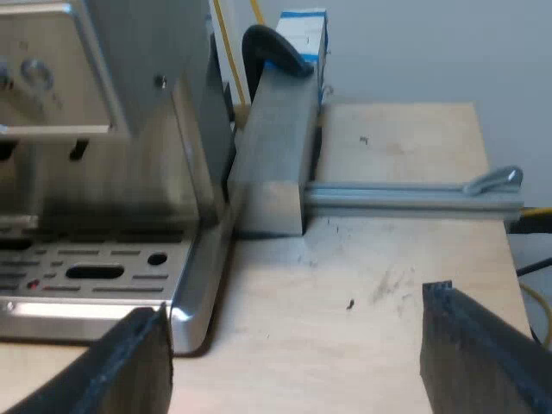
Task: Grind coffee beans and then tamp
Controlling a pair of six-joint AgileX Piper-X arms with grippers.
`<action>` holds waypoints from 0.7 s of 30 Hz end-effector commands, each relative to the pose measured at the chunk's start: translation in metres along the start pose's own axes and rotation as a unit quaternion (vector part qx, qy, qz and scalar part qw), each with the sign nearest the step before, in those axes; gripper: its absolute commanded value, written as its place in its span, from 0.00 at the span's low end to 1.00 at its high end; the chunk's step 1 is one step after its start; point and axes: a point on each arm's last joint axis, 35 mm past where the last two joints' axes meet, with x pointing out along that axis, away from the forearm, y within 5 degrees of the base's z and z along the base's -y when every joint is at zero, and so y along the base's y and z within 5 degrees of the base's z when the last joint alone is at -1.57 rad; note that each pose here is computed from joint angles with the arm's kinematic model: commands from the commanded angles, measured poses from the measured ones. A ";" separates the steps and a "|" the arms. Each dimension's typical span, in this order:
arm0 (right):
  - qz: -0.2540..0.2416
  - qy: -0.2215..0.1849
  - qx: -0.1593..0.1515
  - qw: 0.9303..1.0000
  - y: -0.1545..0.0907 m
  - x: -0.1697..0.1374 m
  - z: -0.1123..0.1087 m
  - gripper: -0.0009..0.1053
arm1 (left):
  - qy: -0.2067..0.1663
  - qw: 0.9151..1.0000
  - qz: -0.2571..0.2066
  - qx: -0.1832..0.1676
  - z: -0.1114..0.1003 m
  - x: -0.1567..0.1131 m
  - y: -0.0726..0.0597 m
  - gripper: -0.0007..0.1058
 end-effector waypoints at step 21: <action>-0.005 0.000 -0.002 1.000 -0.001 0.011 -0.005 0.59 | 0.043 0.993 0.100 -0.052 -0.010 0.005 0.008 0.79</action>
